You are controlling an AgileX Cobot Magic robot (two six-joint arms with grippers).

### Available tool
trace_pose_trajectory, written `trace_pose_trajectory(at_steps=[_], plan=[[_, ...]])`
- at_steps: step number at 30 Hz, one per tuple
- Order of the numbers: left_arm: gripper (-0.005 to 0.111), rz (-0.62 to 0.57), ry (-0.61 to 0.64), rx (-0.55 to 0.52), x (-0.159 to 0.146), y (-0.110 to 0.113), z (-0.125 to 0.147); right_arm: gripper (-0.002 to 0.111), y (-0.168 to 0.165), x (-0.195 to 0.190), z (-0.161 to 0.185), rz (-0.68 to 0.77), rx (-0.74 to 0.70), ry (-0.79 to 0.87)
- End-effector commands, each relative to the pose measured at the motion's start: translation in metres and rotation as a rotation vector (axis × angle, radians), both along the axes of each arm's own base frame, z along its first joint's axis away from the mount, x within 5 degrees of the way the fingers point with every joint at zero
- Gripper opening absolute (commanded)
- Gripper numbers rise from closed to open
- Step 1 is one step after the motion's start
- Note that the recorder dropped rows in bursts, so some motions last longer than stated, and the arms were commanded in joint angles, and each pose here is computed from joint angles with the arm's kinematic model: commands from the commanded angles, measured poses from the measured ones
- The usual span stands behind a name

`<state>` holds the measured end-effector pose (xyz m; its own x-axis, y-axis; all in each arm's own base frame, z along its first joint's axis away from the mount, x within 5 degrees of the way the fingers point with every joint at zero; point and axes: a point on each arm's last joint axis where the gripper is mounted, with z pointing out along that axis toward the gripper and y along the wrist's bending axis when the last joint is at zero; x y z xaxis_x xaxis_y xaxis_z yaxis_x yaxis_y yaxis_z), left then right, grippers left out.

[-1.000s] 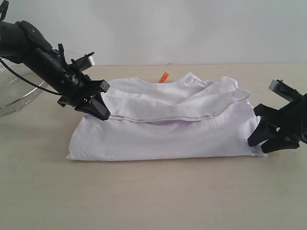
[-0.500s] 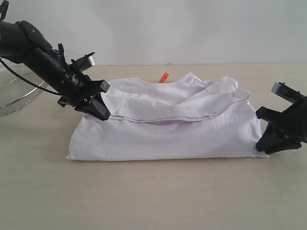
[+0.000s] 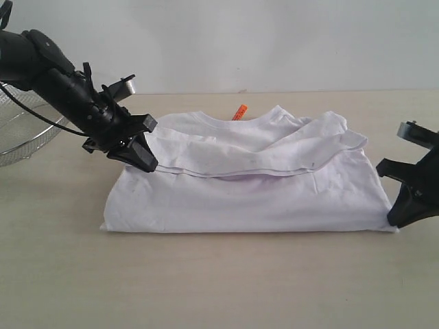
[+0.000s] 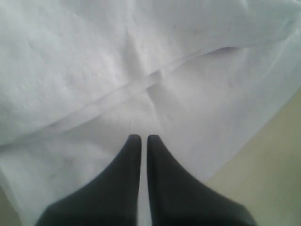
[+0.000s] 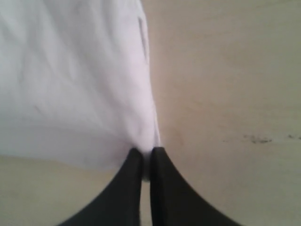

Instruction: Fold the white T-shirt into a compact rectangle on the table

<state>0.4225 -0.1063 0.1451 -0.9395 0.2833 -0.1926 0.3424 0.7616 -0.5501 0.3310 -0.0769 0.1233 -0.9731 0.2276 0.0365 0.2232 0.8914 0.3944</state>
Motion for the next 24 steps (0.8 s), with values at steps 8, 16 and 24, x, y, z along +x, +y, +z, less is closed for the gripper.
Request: trace_pose_trajectory(at_steps=[8, 16, 24], plan=[[0.005, 0.001, 0.011, -0.009, -0.001, -0.001, 0.003, 0.043, 0.001, -0.008, 0.012, 0.048, 0.027, 0.025], [0.005, 0.01, -0.022, -0.046, -0.003, -0.003, 0.025, 0.045, 0.001, -0.003, 0.066, -0.063, -0.044, -0.208], [0.005, 0.012, -0.012, -0.063, -0.003, -0.004, 0.026, 0.0, 0.049, 0.037, 0.015, 0.042, -0.146, -0.328]])
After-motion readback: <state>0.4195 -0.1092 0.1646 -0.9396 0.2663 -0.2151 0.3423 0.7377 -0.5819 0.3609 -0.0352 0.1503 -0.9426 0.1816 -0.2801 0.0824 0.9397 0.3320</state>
